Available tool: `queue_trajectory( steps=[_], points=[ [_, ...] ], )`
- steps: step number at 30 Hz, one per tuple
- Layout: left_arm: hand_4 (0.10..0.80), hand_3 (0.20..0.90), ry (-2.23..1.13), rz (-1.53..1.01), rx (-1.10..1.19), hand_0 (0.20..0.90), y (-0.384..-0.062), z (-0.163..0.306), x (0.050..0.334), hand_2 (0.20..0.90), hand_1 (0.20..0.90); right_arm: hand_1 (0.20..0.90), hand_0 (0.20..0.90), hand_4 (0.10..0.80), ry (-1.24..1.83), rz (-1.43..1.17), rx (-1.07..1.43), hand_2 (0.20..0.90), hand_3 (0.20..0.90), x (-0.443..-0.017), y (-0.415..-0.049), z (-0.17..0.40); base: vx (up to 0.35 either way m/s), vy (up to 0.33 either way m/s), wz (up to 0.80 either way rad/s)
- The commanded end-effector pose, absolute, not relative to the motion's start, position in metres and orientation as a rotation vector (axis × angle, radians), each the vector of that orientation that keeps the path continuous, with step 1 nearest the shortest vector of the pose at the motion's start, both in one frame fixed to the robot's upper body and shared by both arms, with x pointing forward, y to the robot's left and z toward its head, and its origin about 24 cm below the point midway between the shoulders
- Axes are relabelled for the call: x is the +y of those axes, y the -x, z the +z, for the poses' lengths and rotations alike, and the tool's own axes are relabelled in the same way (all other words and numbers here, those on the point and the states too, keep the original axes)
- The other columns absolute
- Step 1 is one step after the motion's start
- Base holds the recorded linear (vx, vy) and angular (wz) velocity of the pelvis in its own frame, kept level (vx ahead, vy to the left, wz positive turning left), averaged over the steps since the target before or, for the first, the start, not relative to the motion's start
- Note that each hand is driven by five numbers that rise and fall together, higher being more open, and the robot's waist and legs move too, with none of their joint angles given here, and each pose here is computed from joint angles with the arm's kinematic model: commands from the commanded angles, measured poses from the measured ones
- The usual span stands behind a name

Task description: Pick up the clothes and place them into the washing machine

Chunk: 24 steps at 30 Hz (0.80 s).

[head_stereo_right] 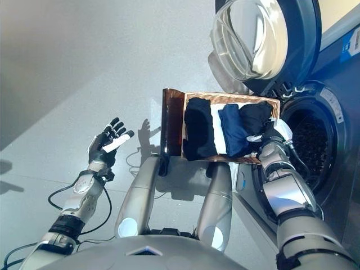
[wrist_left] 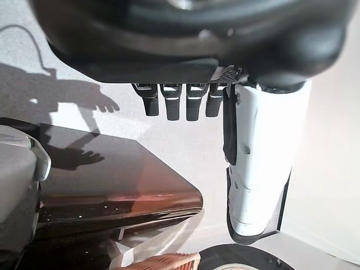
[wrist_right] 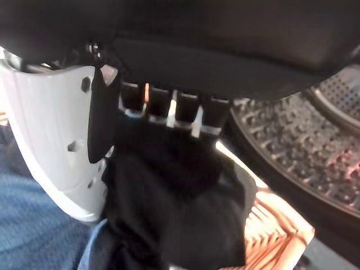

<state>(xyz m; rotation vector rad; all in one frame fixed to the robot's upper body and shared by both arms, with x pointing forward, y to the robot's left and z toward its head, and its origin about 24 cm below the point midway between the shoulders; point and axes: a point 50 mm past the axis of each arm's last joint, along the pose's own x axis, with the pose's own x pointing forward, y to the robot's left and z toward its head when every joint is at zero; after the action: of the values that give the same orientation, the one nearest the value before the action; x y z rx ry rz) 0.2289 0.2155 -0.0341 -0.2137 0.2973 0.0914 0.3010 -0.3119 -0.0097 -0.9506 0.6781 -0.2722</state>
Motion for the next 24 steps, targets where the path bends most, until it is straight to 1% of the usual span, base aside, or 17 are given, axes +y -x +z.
queue_trajectory(
  steps=[1, 9, 12, 13, 14, 15, 18, 21, 22, 24],
  points=[
    [0.8, 0.9, 0.209, 0.045, 0.105, 0.9, -0.244, 0.004, 0.216, 0.9, 0.9, 0.2, 0.2, 0.3, 0.993, -0.206, 0.721, 0.2, 0.2, -0.31, -0.296, -0.017, 0.0, 0.0, 0.0],
    [0.8, 0.9, 0.203, 0.055, 0.115, 0.9, -0.242, 0.002, 0.22, 0.9, 0.9, 0.2, 0.2, 0.3, 0.965, -0.235, 0.75, 0.2, 0.2, -0.317, -0.289, -0.02, 0.0, 0.0, 0.0],
    [0.8, 0.9, 0.207, 0.059, 0.117, 0.9, -0.241, 0.001, 0.221, 0.9, 0.9, 0.2, 0.2, 0.3, 0.892, -0.277, 0.733, 0.2, 0.2, -0.318, -0.289, -0.02, 0.038, 0.013, -0.05],
    [0.8, 0.9, 0.209, 0.072, 0.12, 0.9, -0.24, -0.001, 0.223, 0.9, 0.9, 0.2, 0.2, 0.3, 0.774, -0.336, 0.689, 0.2, 0.2, -0.319, -0.29, -0.017, 0.041, 0.01, -0.06],
    [0.8, 0.9, 0.212, 0.079, 0.121, 0.9, -0.24, -0.001, 0.224, 0.9, 0.9, 0.2, 0.2, 0.3, 0.699, -0.356, 0.649, 0.2, 0.2, -0.318, -0.293, -0.015, 0.041, 0.01, -0.07],
    [0.8, 0.9, 0.212, 0.079, 0.121, 0.9, -0.24, -0.001, 0.224, 0.9, 0.9, 0.2, 0.2, 0.3, 0.699, -0.356, 0.649, 0.2, 0.2, -0.318, -0.293, -0.015, 0.032, 0.01, -0.1],
    [0.8, 0.9, 0.216, 0.123, 0.13, 0.9, -0.238, -0.006, 0.229, 0.9, 0.9, 0.2, 0.2, 0.3, 0.442, -0.42, 0.497, 0.2, 0.2, -0.313, -0.298, -0.007, 0.059, 0.008, -0.13],
    [0.8, 0.9, 0.224, 0.142, 0.131, 0.9, -0.237, -0.007, 0.231, 0.9, 0.9, 0.2, 0.2, 0.3, 0.303, -0.459, 0.45, 0.2, 0.2, -0.313, -0.295, -0.008, 0.022, -0.01, -0.18],
    [0.8, 0.9, 0.233, 0.15, 0.135, 0.9, -0.237, -0.01, 0.231, 0.9, 0.9, 0.2, 0.2, 0.3, 0.158, -0.498, 0.435, 0.2, 0.2, -0.312, -0.288, -0.015, 0.018, -0.028, -0.14],
    [0.8, 0.9, 0.24, 0.157, 0.147, 0.9, -0.236, -0.013, 0.232, 0.9, 0.9, 0.2, 0.2, 0.3, 0.05, -0.527, 0.438, 0.2, 0.2, -0.313, -0.281, -0.023, 0.052, -0.03, -0.1]
  ],
)
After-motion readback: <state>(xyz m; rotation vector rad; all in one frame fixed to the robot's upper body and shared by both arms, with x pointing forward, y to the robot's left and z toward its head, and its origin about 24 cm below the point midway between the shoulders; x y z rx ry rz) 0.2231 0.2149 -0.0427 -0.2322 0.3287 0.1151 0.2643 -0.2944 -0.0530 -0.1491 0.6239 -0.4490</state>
